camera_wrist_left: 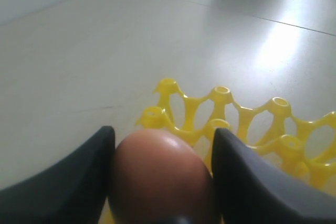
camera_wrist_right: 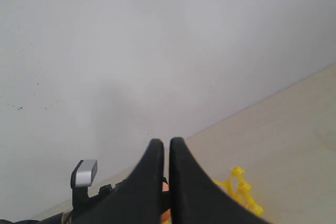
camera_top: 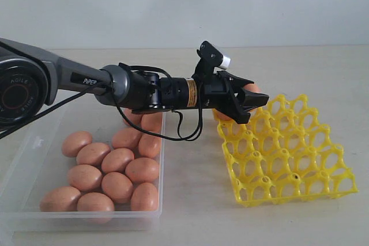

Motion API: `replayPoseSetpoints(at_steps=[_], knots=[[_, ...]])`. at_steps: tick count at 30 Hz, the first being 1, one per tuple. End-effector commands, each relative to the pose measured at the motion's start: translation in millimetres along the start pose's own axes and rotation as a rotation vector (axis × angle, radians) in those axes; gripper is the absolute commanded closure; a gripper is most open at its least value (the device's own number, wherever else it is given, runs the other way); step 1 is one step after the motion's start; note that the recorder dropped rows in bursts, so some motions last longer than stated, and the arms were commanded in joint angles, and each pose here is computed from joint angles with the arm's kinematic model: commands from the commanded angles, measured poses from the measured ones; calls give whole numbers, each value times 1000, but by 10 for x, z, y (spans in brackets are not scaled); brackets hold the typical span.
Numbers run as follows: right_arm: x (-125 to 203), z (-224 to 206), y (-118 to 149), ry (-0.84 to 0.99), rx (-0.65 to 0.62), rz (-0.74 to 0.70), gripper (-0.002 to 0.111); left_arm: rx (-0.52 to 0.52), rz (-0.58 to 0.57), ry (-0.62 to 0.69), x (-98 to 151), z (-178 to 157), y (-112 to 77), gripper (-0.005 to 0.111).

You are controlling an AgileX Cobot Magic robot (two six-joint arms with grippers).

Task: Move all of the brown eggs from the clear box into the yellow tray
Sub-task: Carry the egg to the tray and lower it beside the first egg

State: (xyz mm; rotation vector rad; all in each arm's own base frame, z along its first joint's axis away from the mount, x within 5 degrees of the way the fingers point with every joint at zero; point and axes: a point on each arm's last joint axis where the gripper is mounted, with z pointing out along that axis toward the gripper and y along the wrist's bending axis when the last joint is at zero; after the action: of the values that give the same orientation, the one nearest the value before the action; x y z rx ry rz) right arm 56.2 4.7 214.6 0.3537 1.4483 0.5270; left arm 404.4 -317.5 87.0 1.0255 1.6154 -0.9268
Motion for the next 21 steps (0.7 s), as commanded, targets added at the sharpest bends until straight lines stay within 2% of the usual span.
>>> replayPoseSetpoints(at_steps=[1, 3, 5, 11, 13, 21], knots=[[-8, -4, 6, -9, -8, -8, 108, -16, 7, 13, 26, 9, 22, 103], [-8, -4, 6, -9, -8, -8, 108, -16, 9, 13, 26, 9, 22, 102], [-8, -4, 6, -9, -8, -8, 108, -11, 11, 8, 22, 9, 18, 96], [-8, -4, 6, -9, -8, -8, 108, -23, -4, 15, 28, 9, 29, 57], [-8, -4, 6, -9, -8, -8, 108, -23, -7, 15, 28, 9, 29, 50], [-8, -4, 6, -9, -8, -8, 108, -9, -10, -2, 12, 9, 16, 48]])
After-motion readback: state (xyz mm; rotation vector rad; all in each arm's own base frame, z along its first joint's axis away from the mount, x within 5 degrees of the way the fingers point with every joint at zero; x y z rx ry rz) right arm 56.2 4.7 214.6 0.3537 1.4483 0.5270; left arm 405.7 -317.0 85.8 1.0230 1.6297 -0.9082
